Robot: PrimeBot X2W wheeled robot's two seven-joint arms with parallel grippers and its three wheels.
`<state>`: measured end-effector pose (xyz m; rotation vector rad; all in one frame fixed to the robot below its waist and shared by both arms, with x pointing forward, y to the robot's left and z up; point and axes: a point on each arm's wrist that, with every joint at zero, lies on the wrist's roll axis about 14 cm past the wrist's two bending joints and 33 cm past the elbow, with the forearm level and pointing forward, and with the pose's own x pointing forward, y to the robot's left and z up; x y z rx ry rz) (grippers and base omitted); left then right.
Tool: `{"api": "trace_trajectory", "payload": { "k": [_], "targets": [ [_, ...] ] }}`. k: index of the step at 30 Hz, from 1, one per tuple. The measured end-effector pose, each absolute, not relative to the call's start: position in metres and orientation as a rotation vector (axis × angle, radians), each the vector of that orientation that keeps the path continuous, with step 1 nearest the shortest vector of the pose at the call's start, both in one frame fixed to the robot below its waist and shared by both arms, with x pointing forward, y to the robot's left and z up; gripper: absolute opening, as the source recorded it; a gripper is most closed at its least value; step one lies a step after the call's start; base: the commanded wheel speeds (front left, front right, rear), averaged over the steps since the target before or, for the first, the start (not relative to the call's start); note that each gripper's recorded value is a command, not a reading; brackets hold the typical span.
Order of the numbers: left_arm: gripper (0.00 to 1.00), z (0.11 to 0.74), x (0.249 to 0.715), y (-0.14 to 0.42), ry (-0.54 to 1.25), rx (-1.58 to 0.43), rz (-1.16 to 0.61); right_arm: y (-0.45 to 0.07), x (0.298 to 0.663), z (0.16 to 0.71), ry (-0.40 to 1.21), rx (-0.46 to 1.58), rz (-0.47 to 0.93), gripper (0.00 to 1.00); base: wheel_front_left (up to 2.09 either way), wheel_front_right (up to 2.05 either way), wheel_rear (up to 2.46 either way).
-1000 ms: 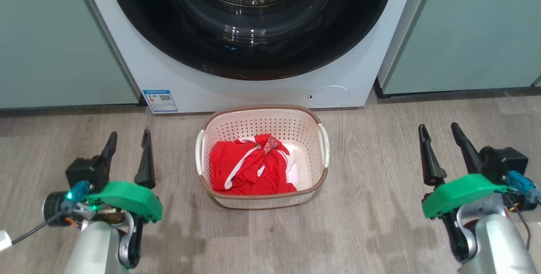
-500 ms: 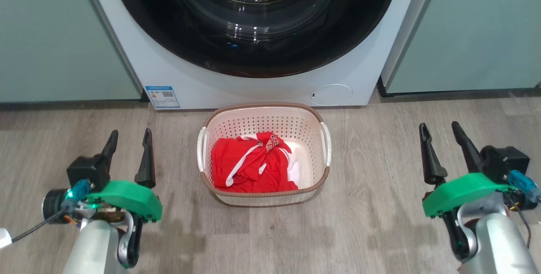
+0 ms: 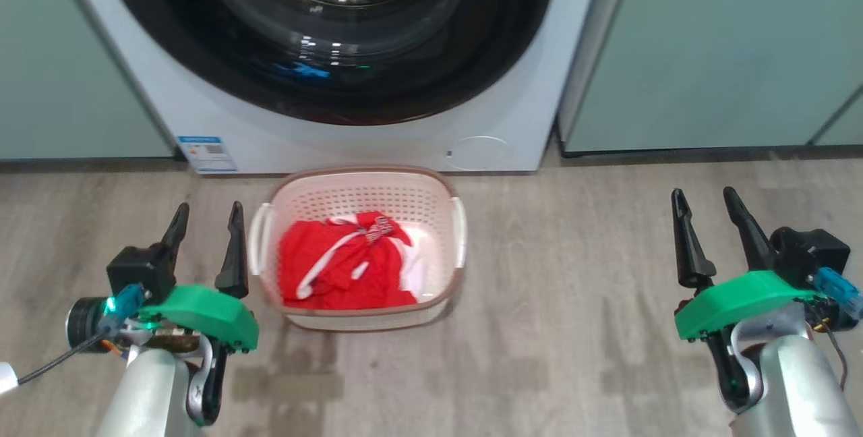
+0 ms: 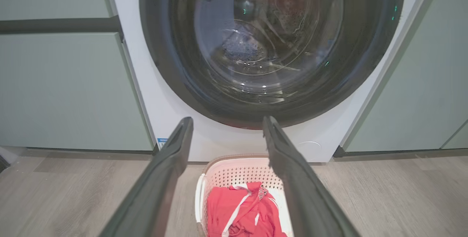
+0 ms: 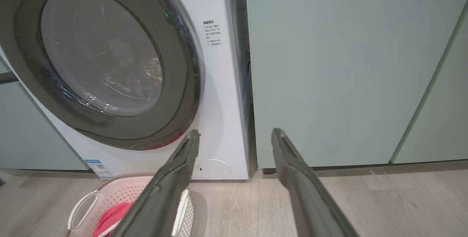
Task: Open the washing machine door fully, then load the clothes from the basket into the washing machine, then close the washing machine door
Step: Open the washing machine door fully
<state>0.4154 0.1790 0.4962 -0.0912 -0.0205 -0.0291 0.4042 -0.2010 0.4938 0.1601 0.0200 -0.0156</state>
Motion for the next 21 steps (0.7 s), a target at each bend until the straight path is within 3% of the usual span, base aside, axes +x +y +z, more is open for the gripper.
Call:
{"api": "trace_trajectory", "payload": {
  "k": [11,21],
  "targets": [
    [1.00,0.506,0.420,0.170,-0.052,-0.107,-0.055,-0.209,0.402,0.492,0.023,0.162,-0.034,1.00,1.06,1.06,-2.11],
    [1.00,0.509,0.421,0.167,-0.064,-0.103,-0.076,-0.210,0.401,0.489,0.024,0.171,-0.040,1.00,0.27,0.27,-0.53]
  ]
}}
